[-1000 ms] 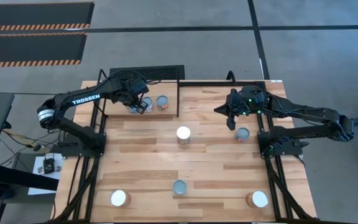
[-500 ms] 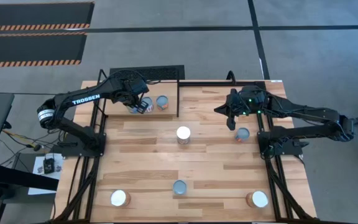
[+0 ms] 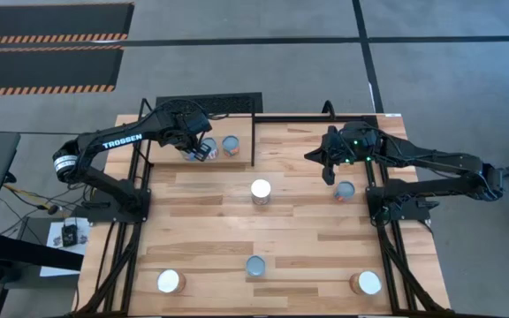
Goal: Pick and place cans onto a shelf
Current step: Put the top large canned peaches on the shelf, then put the left large canned corn on the shelf
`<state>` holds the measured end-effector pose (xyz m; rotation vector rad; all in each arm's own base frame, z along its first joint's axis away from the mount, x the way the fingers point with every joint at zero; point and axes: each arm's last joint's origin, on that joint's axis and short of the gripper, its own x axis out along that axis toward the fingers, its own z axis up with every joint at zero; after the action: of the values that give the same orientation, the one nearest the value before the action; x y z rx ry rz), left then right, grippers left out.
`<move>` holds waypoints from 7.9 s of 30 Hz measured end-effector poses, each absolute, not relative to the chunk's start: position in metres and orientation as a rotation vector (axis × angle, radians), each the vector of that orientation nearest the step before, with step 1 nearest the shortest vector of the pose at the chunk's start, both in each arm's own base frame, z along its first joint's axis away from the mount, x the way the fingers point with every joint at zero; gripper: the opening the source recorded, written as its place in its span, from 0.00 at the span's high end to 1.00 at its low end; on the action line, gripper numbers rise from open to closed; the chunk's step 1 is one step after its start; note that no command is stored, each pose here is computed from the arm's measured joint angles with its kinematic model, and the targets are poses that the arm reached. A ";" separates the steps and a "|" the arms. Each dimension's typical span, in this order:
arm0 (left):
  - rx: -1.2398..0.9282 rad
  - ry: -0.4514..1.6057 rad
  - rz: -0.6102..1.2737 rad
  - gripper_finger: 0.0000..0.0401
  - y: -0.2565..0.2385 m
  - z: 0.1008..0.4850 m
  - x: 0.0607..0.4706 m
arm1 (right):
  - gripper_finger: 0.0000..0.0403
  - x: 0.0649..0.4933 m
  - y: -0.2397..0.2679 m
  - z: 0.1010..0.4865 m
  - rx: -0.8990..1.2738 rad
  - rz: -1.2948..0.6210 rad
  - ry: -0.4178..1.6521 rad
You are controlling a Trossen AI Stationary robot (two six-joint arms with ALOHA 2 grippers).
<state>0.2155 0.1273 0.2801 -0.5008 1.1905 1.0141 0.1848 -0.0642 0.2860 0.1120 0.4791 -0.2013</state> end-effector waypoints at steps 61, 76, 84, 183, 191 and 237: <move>-0.881 1.195 0.676 1.00 -0.192 0.284 0.240 | 0.97 0.187 -0.060 0.288 0.088 -0.045 0.450; -0.928 1.490 0.955 0.91 -0.278 0.270 0.253 | 0.97 0.187 -0.060 0.288 0.175 -0.068 0.448; -0.814 1.497 1.097 0.70 -0.277 0.254 0.247 | 0.97 0.187 -0.059 0.288 0.185 -0.067 0.448; -0.698 1.368 1.072 1.00 0.142 0.315 0.136 | 0.97 0.187 -0.062 0.288 0.212 -0.238 0.448; -0.670 1.398 1.044 1.00 0.157 0.300 0.153 | 0.97 0.187 -0.062 0.288 0.210 -0.237 0.448; -0.690 1.460 0.992 0.88 0.170 0.282 0.168 | 0.97 0.187 -0.062 0.288 0.199 -0.251 0.451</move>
<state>0.1684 0.1701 0.2820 -0.6903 1.4605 0.9923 0.1869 -0.0622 0.2876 0.1985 0.4506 -0.2509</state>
